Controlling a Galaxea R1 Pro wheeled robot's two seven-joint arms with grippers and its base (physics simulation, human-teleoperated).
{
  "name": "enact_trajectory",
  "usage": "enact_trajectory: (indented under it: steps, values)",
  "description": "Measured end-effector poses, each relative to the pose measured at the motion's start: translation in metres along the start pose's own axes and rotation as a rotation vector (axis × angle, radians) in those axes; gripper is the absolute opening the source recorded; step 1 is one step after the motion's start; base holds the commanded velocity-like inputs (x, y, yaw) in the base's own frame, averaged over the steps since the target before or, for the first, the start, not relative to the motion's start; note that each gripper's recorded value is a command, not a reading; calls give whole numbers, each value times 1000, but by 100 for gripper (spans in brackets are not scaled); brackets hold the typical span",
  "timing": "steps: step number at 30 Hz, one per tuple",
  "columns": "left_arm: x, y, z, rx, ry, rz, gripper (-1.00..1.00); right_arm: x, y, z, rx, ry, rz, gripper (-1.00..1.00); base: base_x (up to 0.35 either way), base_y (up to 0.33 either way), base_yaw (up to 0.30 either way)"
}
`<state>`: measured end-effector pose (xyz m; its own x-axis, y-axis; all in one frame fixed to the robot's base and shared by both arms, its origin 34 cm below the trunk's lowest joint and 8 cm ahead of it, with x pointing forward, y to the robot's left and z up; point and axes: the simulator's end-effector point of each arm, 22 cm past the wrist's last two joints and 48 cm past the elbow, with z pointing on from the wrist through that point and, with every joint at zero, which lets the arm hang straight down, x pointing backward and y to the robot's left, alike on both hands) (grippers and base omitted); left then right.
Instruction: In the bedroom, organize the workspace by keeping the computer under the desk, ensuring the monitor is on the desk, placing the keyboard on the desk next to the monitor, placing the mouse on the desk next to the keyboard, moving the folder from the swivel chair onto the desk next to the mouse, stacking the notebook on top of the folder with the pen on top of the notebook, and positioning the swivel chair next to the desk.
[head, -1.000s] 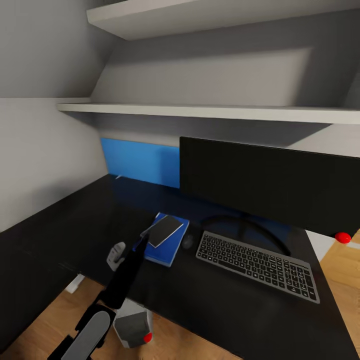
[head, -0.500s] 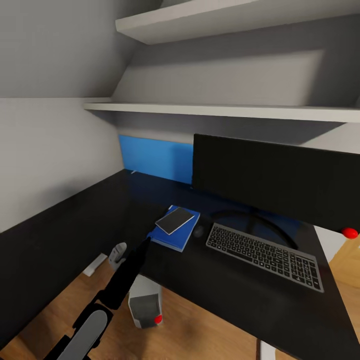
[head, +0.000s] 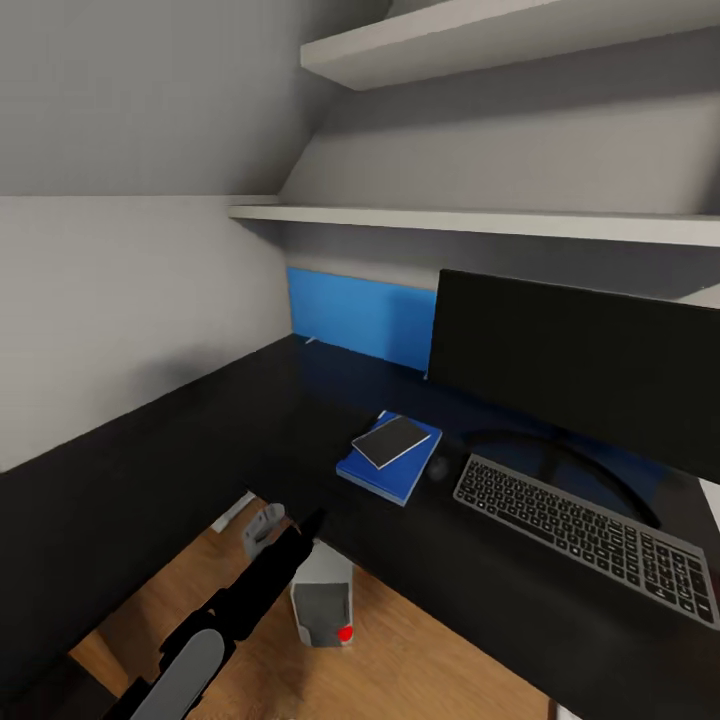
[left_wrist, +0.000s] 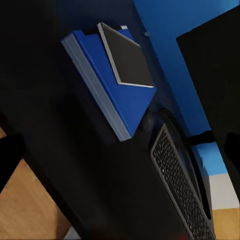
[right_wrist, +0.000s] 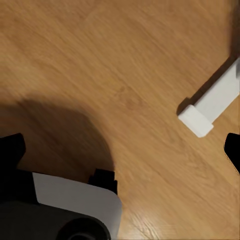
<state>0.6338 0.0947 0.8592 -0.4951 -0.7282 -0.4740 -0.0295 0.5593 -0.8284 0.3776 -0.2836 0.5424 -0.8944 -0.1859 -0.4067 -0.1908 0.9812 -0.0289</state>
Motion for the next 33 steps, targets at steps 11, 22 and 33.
enact_trajectory:
  steps: [11,22,33]
  values:
    - [1,2,-1,-3,5,7,100,-15,-9,2,37,-18,0,100,0,0,280]
    - [0,3,-1,-6,4,8,100,-30,-14,4,57,-34,1,100,-147,-41,281]
    - [0,5,0,-16,5,7,100,-63,12,12,25,-30,29,100,-316,-82,281]
